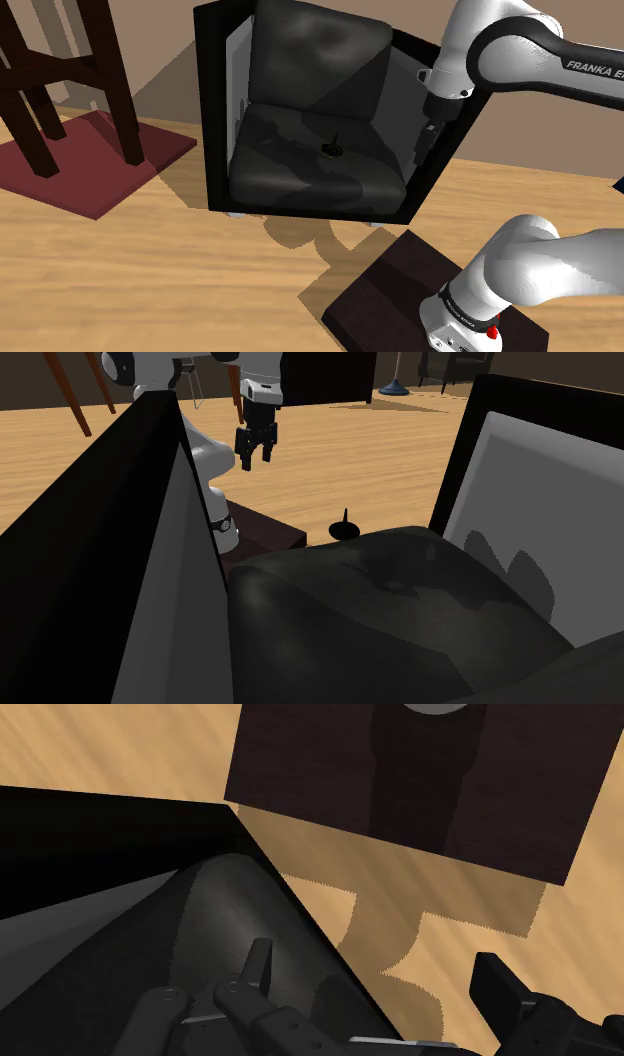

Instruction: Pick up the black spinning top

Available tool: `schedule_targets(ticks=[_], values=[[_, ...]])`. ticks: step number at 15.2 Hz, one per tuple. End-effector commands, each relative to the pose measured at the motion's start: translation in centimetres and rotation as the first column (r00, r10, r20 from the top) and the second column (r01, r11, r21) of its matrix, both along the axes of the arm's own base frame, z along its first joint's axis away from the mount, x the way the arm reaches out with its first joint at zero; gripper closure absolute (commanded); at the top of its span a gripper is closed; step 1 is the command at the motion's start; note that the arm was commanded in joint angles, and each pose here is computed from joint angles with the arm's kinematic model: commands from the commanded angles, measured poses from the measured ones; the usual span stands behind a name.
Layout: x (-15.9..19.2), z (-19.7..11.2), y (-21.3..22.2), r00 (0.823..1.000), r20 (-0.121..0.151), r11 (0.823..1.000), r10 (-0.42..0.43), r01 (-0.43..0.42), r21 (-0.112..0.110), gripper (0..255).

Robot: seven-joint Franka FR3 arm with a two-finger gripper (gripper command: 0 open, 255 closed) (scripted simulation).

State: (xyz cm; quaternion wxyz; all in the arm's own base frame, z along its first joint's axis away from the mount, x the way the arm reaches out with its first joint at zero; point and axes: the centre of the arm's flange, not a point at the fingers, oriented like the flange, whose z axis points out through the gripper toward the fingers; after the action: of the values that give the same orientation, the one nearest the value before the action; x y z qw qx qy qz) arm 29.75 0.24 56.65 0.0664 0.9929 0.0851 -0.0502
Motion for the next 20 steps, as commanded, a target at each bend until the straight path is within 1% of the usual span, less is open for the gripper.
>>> schedule_targets(ticks=[1, 10, 20], values=[[0.0, 0.0, 0.0, 1.0, 0.0, 1.0, 0.0, 0.0, 0.0, 0], [12.4, -2.7, 3.3, 0.998, -0.063, 0.997, -0.02, 0.016, -0.073, 0], [26.1, -6.9, 6.4, 0.99, -0.131, 0.987, -0.048, 0.027, -0.155, 0]])
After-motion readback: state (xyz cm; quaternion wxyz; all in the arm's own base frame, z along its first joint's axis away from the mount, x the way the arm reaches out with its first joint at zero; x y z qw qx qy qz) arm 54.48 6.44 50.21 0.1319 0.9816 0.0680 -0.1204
